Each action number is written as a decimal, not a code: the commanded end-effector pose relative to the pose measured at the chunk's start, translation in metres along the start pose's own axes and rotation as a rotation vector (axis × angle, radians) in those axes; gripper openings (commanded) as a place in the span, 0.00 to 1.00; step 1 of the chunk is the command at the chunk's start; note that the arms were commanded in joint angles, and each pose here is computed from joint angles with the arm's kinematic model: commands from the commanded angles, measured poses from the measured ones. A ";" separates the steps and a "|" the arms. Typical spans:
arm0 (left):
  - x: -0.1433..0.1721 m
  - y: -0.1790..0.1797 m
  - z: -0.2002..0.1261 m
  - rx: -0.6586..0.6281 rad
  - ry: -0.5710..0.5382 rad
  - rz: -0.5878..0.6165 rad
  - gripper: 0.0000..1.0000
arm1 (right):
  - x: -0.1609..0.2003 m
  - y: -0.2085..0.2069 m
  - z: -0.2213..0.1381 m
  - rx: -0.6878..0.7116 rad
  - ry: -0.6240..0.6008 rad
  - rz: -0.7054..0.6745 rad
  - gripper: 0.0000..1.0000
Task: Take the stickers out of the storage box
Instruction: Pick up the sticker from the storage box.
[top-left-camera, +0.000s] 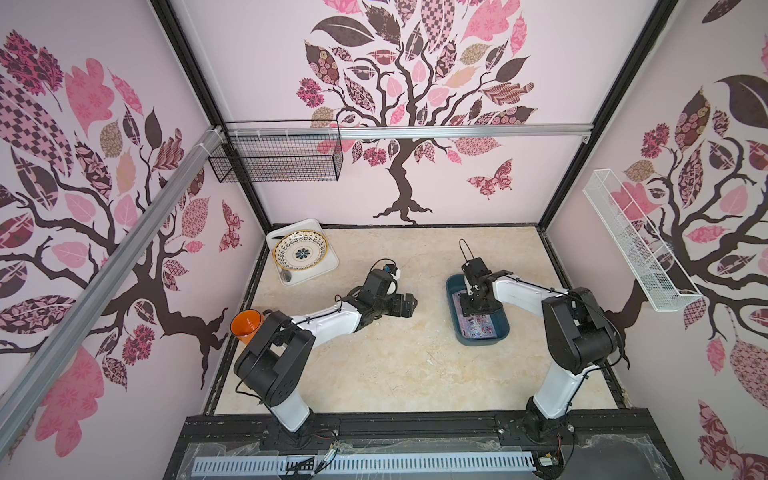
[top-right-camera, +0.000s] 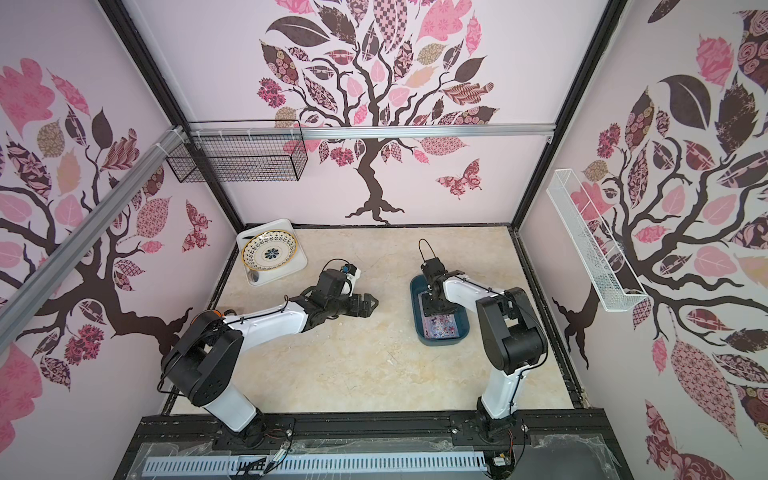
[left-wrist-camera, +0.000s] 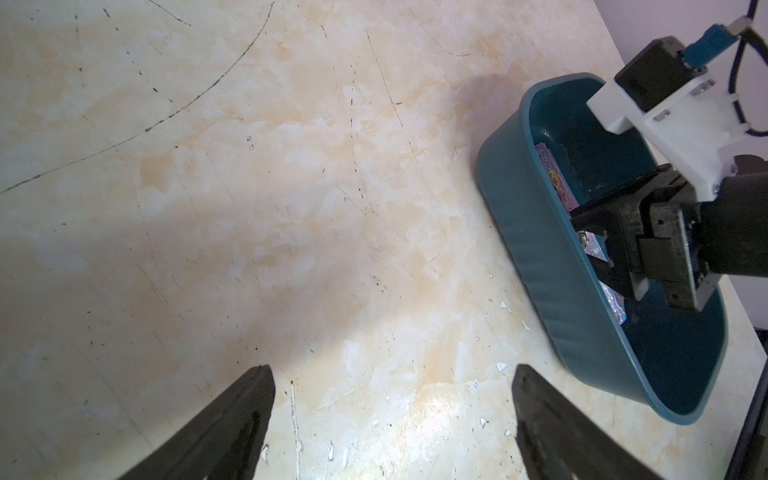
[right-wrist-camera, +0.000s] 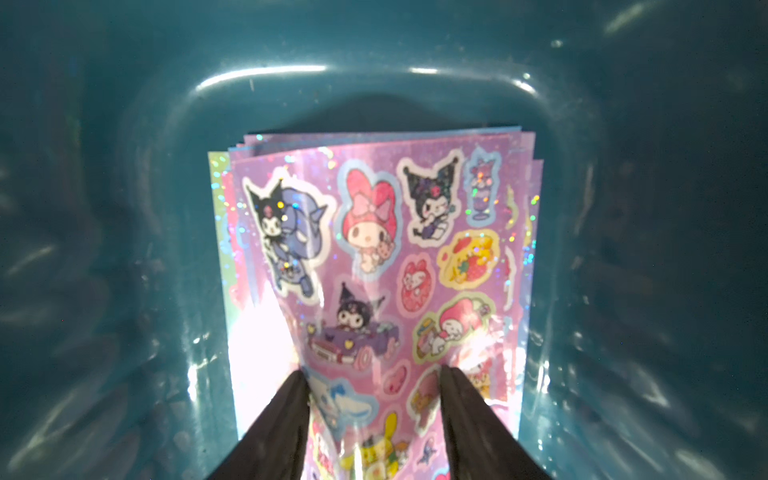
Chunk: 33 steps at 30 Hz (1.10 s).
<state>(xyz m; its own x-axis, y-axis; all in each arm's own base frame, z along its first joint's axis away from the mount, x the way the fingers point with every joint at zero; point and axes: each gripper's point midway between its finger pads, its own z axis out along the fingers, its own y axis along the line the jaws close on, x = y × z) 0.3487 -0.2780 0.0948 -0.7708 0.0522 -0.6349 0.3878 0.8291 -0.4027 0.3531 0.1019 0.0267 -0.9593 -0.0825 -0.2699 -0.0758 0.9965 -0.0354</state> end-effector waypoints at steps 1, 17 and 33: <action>-0.009 -0.006 -0.010 0.023 -0.023 -0.001 0.95 | -0.011 0.000 -0.022 -0.021 -0.022 0.009 0.49; -0.016 -0.027 -0.012 0.126 -0.016 -0.019 0.92 | -0.026 -0.002 -0.065 -0.120 -0.086 0.061 0.37; -0.032 -0.092 -0.022 0.412 -0.014 0.006 0.76 | -0.042 -0.008 -0.112 -0.261 -0.180 0.147 0.34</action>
<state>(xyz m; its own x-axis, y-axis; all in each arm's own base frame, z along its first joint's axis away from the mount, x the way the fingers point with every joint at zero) 0.3300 -0.3266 0.1499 -0.7770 0.0435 -0.6280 0.5185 0.6100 -0.5992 0.3606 0.0928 0.1283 -0.9157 0.0781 -0.3941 -0.0122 0.9750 0.2217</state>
